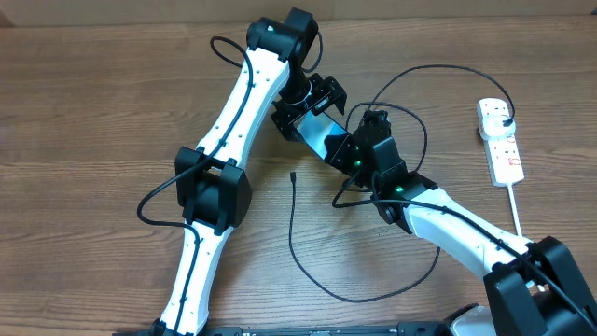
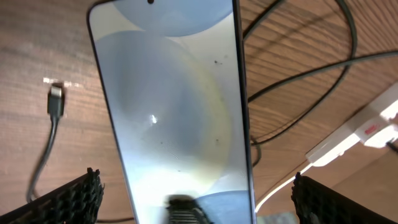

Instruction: Plug charger to phone and switch on socket

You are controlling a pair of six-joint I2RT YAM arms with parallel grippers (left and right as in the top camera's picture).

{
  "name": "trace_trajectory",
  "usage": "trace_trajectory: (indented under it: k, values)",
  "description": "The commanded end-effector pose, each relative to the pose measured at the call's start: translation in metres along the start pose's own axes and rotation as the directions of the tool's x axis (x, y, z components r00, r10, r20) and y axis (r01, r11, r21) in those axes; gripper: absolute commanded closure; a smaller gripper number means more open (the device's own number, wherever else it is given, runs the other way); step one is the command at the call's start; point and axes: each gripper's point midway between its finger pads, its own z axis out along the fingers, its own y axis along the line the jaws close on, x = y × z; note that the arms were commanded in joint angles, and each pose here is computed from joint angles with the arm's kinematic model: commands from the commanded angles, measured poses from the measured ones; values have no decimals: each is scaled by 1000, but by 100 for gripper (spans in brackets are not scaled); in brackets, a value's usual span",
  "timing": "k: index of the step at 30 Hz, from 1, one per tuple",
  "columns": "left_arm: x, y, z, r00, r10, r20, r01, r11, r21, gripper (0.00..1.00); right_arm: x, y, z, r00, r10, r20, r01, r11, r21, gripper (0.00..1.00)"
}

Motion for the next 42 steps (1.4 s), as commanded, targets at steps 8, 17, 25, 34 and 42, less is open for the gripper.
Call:
trace_trajectory:
  k: [8, 17, 25, 34, 42]
  values:
    - [-11, 21, -111, 896, 360, 260, -358, 932, -59, 0, -47, 5, -19, 997, 74, 30, -71, 995, -75, 96]
    - [-13, 57, -156, 849, 445, 283, -428, 895, -125, 0, -94, 3, -79, 995, 18, 99, -6, 992, -127, 96]
    - [7, 43, -139, 856, 470, 215, -469, 881, -59, 0, -92, 9, -81, 995, -3, 102, 18, 990, -140, 96]
    - [44, 43, -139, 802, 552, 228, -518, 833, -194, 2, -92, 8, -85, 998, -4, 55, 14, 983, -181, 96]
    - [46, 69, -113, 787, 577, 219, -548, 817, -182, 2, -88, 11, -85, 999, -7, 34, 14, 980, -199, 96]
